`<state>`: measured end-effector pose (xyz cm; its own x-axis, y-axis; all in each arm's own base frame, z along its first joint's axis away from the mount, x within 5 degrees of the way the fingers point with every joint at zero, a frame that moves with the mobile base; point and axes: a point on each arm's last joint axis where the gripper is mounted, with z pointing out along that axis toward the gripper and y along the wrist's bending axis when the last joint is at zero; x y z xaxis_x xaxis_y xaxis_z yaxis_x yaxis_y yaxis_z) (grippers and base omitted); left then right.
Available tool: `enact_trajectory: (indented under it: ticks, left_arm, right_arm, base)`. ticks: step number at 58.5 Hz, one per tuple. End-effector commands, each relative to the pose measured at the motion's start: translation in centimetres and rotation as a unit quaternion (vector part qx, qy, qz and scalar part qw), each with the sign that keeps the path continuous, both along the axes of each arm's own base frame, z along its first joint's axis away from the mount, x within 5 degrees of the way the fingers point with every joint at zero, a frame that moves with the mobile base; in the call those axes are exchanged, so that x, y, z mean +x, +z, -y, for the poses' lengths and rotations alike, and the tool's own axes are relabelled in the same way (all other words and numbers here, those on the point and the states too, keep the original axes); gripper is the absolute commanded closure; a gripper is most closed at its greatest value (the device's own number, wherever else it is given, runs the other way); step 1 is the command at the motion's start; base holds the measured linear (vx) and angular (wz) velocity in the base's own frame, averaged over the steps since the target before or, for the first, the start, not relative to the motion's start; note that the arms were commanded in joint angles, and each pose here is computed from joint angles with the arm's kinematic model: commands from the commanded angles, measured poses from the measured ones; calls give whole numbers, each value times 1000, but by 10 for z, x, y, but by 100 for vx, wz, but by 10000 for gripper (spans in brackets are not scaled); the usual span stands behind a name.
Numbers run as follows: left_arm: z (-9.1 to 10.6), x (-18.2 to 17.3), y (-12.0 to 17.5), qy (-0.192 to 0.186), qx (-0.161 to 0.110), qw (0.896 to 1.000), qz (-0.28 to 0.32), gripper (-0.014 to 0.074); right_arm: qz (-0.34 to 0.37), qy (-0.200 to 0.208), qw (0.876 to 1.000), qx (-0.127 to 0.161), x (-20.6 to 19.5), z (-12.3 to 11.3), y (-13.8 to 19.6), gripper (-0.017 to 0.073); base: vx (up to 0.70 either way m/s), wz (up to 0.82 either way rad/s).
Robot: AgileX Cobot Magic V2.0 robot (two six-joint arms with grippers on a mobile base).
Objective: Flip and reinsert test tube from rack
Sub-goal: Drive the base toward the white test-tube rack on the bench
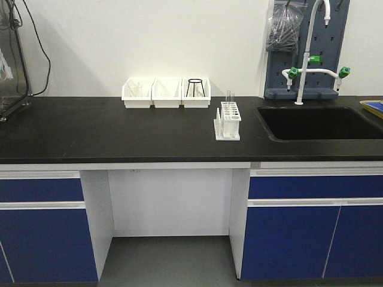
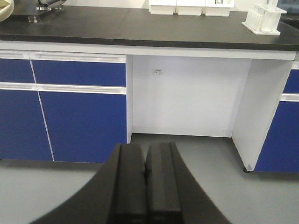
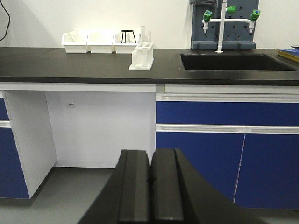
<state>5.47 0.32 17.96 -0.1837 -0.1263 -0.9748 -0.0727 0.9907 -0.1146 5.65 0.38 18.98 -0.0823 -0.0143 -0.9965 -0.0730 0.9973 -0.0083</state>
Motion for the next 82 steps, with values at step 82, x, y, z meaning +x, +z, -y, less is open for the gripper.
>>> enact_trajectory:
  ticks: [82]
  left_arm:
    - [1, 1, 8, -4, -1, 999, 47, 600]
  right_arm:
    - [48, 2, 999, -1, 0, 0, 8, 568]
  base:
    - [14, 0]
